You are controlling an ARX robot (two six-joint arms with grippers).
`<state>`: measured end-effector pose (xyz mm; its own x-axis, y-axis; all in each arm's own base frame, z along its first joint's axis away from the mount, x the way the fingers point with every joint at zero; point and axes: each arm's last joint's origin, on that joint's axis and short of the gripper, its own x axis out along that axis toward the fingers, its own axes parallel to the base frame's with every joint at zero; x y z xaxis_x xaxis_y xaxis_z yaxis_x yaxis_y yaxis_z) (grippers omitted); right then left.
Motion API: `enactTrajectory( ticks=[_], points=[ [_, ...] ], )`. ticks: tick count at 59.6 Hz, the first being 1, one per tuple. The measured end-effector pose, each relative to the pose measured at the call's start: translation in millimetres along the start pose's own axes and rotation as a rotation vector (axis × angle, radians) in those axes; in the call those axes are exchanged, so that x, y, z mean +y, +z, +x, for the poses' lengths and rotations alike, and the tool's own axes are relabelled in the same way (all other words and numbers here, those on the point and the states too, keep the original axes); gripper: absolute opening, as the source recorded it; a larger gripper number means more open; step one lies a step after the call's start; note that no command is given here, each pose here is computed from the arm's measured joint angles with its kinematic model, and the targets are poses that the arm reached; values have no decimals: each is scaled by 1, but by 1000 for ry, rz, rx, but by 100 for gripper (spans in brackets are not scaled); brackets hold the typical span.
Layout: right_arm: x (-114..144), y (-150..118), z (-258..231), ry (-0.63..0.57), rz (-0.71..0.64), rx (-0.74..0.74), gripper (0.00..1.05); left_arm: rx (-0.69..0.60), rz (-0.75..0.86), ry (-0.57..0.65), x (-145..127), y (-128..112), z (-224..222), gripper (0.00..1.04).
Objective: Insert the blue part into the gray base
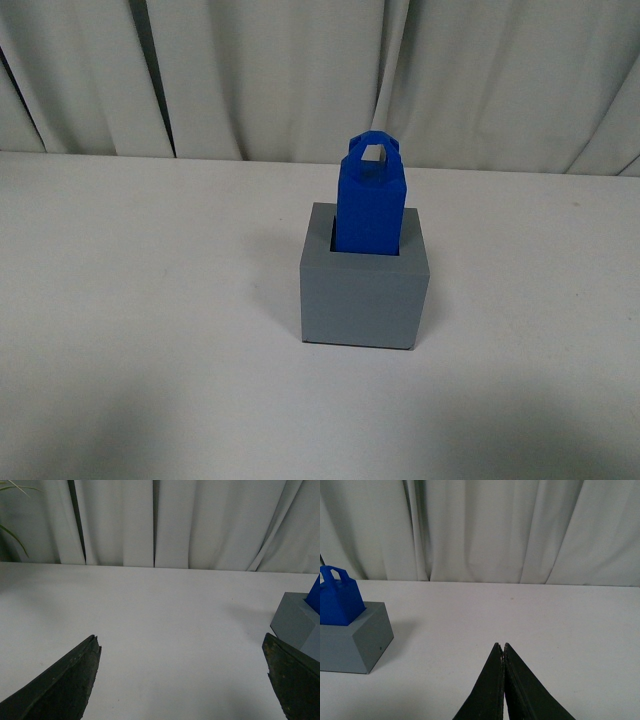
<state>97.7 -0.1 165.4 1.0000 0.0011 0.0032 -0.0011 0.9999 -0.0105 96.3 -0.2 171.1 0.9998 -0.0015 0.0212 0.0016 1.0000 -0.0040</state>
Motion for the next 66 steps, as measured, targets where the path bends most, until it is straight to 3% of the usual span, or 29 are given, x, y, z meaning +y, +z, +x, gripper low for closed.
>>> enactTrajectory(
  ticks=[12,44,66],
  points=[
    [0,0,0,1,-1,0,2,0,0,0,0,0,0,98],
    [0,0,0,1,0,0,98,0,0,0,0,0,0,98],
    [0,0,0,1,0,0,96,0,0,0,0,0,0,98]
  ],
)
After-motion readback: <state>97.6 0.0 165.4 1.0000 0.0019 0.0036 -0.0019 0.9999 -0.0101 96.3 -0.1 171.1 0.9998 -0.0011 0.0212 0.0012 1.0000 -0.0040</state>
